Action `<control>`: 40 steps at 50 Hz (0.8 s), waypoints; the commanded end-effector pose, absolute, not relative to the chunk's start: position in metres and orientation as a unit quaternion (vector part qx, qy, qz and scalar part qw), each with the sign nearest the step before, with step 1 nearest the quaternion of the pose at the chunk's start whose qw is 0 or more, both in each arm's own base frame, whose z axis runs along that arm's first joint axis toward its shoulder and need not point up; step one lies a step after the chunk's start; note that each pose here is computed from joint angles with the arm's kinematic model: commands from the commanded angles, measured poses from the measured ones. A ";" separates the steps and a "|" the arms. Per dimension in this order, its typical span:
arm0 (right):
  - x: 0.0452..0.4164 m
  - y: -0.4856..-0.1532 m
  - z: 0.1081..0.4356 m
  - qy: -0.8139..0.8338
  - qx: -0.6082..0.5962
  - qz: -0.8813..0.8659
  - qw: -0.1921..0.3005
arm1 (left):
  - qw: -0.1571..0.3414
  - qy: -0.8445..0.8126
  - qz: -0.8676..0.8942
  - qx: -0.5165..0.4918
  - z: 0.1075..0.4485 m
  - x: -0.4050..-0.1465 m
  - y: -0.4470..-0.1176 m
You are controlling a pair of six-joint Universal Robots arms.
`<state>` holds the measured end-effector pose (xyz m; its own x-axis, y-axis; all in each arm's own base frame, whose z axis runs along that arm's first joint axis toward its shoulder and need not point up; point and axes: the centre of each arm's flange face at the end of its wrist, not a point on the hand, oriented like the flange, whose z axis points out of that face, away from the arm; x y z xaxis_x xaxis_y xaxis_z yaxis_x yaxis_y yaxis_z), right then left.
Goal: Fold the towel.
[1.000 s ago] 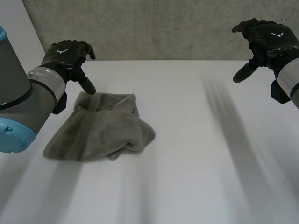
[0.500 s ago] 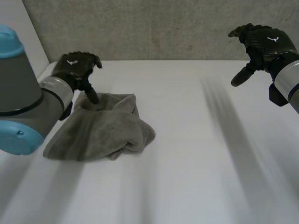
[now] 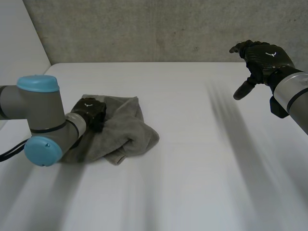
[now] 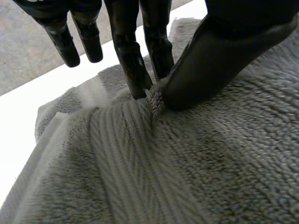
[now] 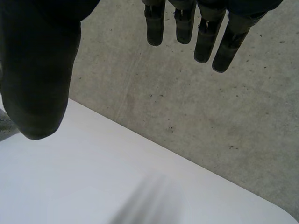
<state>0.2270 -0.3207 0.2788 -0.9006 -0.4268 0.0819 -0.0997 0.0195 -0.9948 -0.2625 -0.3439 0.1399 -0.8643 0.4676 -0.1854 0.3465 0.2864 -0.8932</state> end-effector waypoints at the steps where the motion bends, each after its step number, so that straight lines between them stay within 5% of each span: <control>1: 0.226 -0.321 0.280 0.703 -0.186 -0.676 0.120 | 0.087 -0.772 0.561 -0.286 0.164 -0.295 -0.314; 7: 0.222 -0.323 0.284 0.700 -0.184 -0.681 0.114 | 0.117 -0.718 0.617 -0.300 0.216 -0.319 -0.288; 15: 0.222 -0.323 0.286 0.695 -0.190 -0.685 0.107 | 0.239 -0.543 0.758 -0.271 0.355 -0.362 -0.209; 20: 0.221 -0.323 0.285 0.696 -0.190 -0.684 0.106 | 0.283 -0.497 0.775 -0.268 0.389 -0.374 -0.167; 32: 0.226 -0.319 0.284 0.696 -0.203 -0.678 0.121 | 0.258 -0.516 0.777 -0.252 0.374 -0.368 -0.180; 40: 0.235 -0.305 0.273 0.719 -0.228 -0.637 0.162 | 0.181 -0.583 0.758 -0.227 0.333 -0.326 -0.236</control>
